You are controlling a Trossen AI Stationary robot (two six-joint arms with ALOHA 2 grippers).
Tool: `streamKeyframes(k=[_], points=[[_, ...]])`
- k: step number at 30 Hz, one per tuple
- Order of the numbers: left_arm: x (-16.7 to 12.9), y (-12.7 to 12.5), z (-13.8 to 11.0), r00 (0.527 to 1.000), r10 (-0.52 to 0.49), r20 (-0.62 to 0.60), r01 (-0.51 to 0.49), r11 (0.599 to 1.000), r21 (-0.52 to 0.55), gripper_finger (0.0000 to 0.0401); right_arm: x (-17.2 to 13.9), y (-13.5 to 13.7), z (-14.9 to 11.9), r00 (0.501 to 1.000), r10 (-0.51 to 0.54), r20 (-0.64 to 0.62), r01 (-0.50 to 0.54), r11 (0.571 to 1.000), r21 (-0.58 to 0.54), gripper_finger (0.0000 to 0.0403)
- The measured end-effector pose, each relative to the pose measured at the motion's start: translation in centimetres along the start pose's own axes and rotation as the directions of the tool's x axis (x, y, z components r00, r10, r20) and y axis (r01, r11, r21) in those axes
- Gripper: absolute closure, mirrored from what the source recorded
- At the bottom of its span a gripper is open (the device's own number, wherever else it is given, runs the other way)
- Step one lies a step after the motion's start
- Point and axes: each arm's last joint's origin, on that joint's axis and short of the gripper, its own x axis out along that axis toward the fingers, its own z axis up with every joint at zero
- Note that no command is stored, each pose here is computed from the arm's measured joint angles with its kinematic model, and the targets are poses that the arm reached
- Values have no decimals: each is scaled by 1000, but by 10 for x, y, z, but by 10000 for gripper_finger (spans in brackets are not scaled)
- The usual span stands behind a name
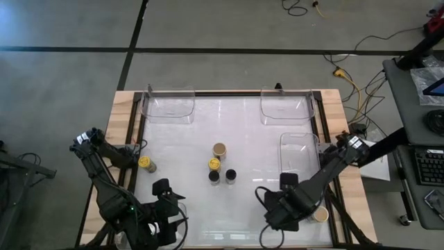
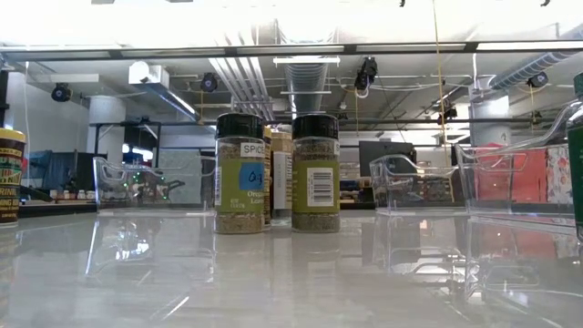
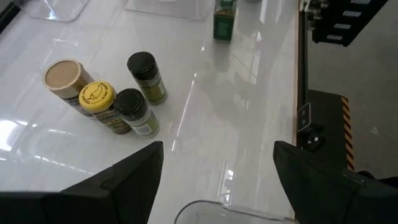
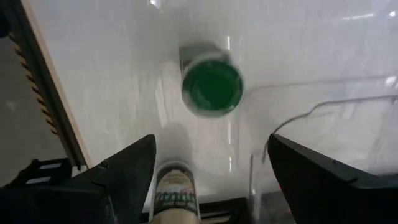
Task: Sort spices by type
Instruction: Put the green seasoning bottle into the bottom transparent bin
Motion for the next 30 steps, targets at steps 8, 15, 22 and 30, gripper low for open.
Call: streamKeyframes(k=[8,15,22,30], points=[[4,-3,-1,1000,5,15,-5,1000,6,113,35,22,-29,997,12,82,-9,999,-37,144],[10,-7,-3,999,40,36,-41,999,34,113,64,26,-40,992,-74,105,81,994,-68,186],[13,-6,-1,995,69,66,-71,997,36,113,65,26,-35,975,-108,195,131,985,-110,203],[13,-5,-1,994,79,79,-82,996,34,113,73,24,-32,970,-110,216,137,984,-114,208]])
